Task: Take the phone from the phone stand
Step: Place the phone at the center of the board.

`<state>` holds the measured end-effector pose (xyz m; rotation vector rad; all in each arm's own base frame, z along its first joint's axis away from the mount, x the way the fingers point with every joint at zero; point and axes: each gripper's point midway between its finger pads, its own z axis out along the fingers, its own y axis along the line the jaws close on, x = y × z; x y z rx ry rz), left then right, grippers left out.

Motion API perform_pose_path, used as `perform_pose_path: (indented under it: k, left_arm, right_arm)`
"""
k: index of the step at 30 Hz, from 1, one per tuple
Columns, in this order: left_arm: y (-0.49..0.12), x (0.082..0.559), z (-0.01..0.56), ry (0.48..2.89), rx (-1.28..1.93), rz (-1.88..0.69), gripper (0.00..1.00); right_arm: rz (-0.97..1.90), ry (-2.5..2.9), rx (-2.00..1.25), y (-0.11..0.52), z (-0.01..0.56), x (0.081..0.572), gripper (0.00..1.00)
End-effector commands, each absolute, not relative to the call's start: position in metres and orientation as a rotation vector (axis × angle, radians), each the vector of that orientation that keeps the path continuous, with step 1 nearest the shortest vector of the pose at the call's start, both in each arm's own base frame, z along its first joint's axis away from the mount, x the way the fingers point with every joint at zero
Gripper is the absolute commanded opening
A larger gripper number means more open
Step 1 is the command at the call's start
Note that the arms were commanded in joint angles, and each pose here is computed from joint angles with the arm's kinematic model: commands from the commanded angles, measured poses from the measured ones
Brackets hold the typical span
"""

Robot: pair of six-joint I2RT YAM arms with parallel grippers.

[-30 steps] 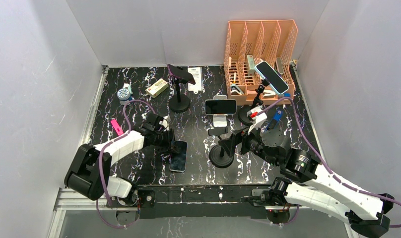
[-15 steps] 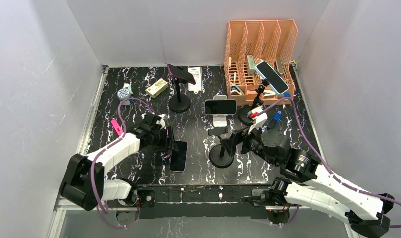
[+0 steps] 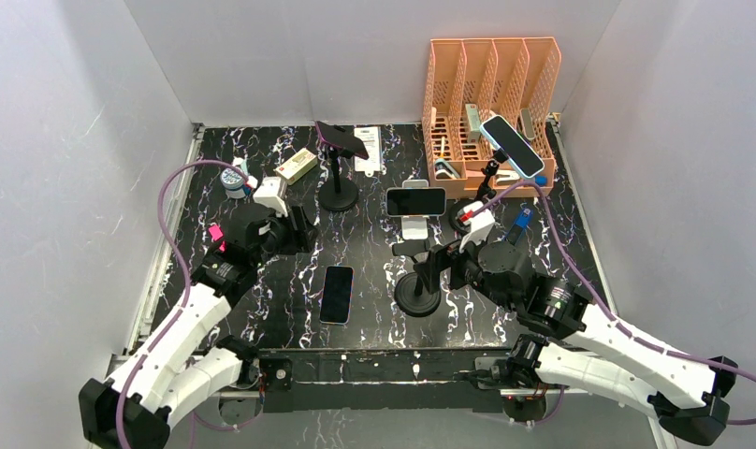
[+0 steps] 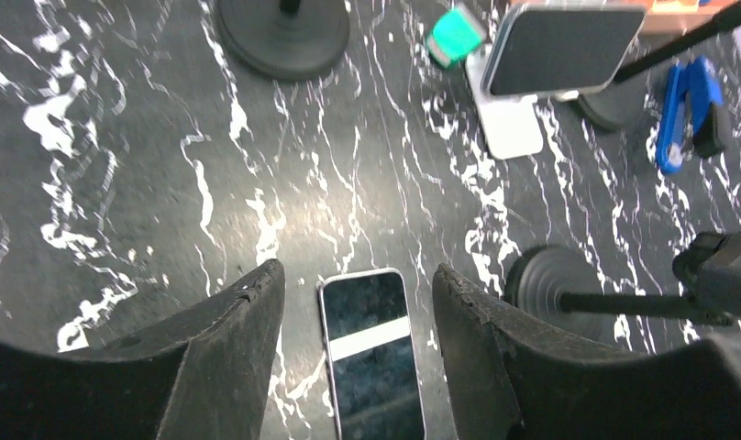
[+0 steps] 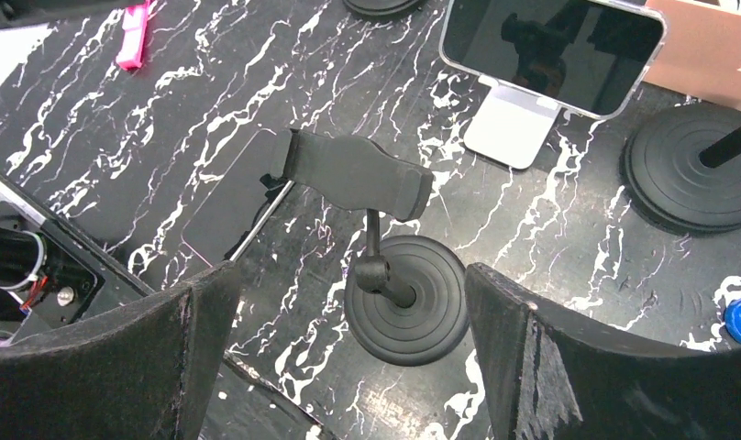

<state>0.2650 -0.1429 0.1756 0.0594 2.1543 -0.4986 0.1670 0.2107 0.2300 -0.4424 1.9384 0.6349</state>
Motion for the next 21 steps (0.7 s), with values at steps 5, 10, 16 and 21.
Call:
perform_pose_path:
  k: [5,10,16,21]
  left_arm:
    - [-0.127,0.272,0.203,1.952,0.082,-0.432,0.58]
    - [-0.130,0.271,0.202,1.954,0.097,-0.445,0.58]
    - [-0.133,0.271,0.198,1.964,0.107,-0.457,0.57]
    - [-0.136,0.272,0.195,1.973,0.113,-0.471,0.56]
  right_arm:
    - [0.636,1.954,-0.504,0.215,0.221,0.162,0.99]
    - [0.646,1.984,-0.551,0.220,0.209,0.158,0.98]
    - [0.661,1.983,-0.553,0.224,0.200,0.158,0.97]
    - [0.666,1.995,-0.567,0.228,0.190,0.157,0.94]
